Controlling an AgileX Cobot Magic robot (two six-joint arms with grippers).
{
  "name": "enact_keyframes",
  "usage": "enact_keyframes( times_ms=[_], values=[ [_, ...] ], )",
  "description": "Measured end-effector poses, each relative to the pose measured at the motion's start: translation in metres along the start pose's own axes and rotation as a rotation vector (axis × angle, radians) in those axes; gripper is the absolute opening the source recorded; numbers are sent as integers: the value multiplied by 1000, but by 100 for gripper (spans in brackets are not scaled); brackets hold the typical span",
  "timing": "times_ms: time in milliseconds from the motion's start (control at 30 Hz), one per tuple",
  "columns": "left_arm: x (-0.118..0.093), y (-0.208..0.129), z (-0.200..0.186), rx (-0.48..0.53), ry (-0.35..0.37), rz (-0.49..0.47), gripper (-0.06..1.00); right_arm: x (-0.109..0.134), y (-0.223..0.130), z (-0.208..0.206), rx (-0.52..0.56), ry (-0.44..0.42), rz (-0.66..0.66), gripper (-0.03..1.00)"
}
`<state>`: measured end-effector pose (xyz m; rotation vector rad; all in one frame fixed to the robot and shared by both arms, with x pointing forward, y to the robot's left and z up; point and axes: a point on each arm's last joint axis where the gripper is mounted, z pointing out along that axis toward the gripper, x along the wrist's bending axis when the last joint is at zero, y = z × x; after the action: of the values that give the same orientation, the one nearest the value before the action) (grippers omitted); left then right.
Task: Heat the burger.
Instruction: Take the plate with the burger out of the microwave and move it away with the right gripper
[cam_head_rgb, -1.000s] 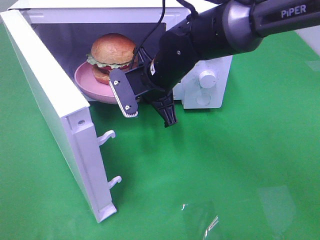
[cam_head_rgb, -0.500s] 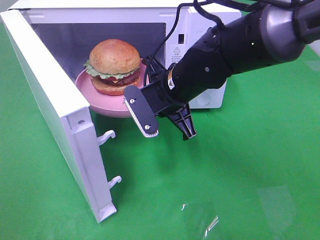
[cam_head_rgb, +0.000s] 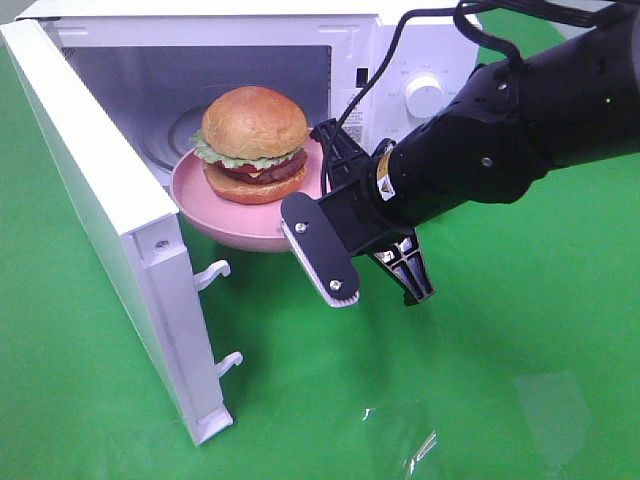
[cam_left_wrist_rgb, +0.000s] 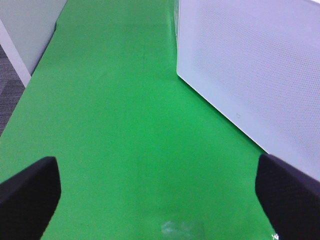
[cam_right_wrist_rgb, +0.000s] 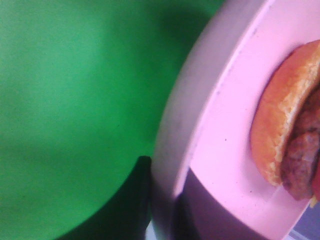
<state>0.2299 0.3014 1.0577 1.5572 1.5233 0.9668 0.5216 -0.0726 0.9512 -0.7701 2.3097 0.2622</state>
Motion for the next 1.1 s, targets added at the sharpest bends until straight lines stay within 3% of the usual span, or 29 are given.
enact_keyframes(
  times_ms=[500,1100],
  values=[
    [0,0,0,0,0,0,98,27,-3,-56,25,2,-12,9],
    [0,0,0,0,0,0,98,71,-15,-126,100,29,135,9]
  ],
)
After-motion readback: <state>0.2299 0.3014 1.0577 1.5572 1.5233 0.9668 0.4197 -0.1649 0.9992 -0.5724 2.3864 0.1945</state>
